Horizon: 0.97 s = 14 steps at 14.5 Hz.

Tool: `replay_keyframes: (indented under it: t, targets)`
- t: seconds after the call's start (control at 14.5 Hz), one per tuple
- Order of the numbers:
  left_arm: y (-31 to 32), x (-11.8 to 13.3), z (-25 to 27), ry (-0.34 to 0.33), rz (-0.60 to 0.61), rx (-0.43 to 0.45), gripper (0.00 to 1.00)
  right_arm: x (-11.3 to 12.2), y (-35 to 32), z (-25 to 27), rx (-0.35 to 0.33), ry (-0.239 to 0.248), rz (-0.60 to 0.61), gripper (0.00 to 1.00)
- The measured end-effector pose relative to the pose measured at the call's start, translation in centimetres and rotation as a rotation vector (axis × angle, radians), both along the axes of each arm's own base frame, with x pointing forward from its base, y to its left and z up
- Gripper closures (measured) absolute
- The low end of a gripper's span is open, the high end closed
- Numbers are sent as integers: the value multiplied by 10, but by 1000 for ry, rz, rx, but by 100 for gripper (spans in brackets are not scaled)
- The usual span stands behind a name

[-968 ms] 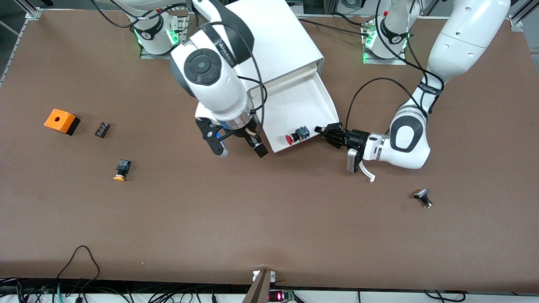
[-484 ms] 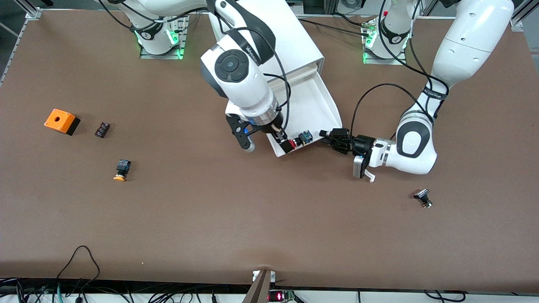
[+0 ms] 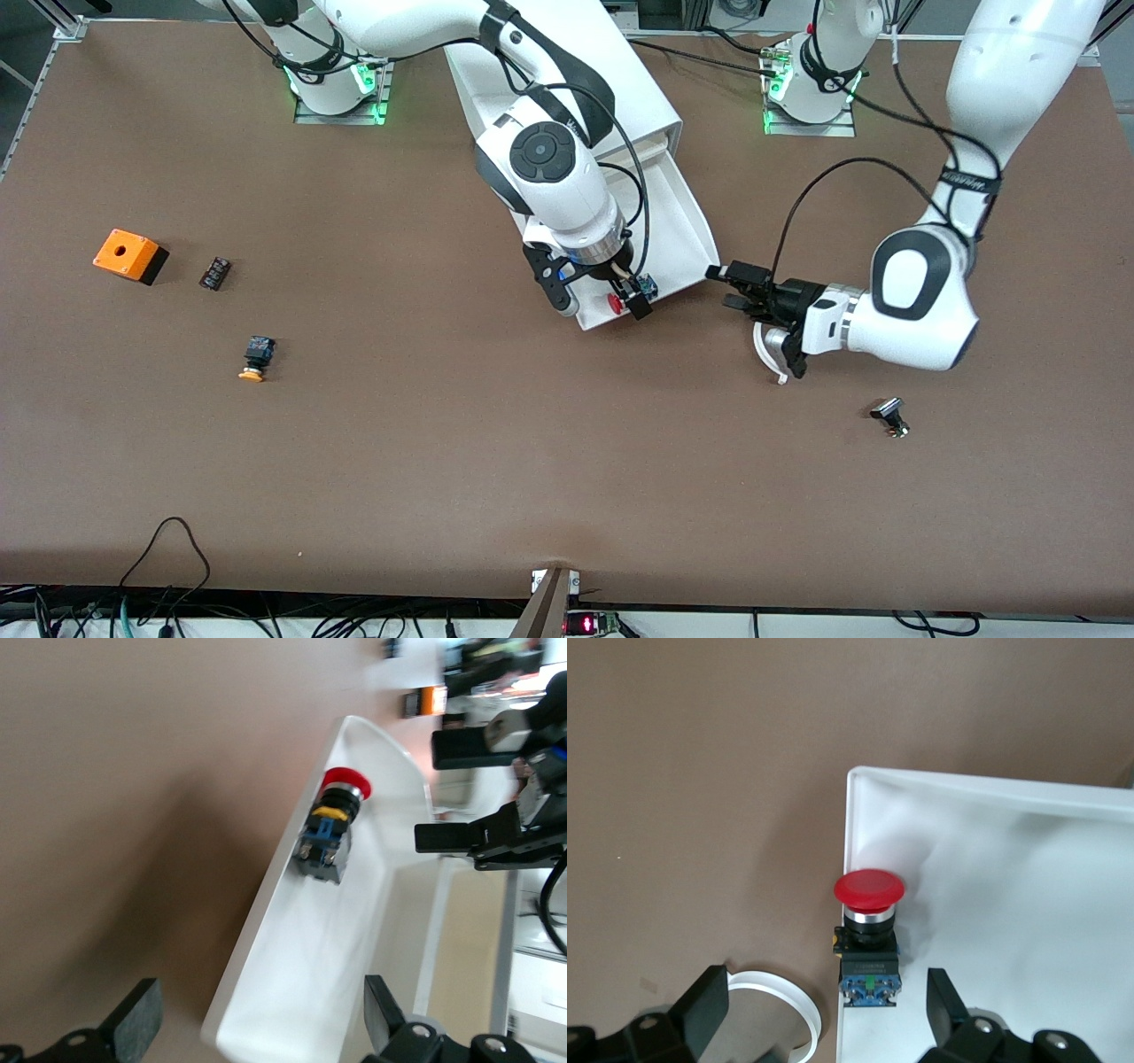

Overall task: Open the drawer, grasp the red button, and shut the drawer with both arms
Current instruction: 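Lift the red button with the right gripper while the left gripper withdraws, then carry the red button toward the yellow button with the right gripper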

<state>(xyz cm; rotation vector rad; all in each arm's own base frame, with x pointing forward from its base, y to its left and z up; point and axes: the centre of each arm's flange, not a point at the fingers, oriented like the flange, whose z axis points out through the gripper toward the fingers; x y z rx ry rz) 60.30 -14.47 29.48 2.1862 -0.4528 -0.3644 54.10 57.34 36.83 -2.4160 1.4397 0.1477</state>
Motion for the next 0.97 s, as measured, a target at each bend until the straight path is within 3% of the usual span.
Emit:
replay_keyframes:
  t: [0.41,0.62,0.83,0.97]
  targets:
    - [30,29,106,-74,-2,517,0,-15,20,-39,-5,17,-3,1]
    - [32,38,136,-103,65,680,0,-18,25,-51,-1,16,-7,4]
    - [44,50,167,-201,86,810,0,-18,25,-51,1,13,-8,36]
    - [51,58,196,-263,114,835,0,-17,25,-49,3,11,-9,56]
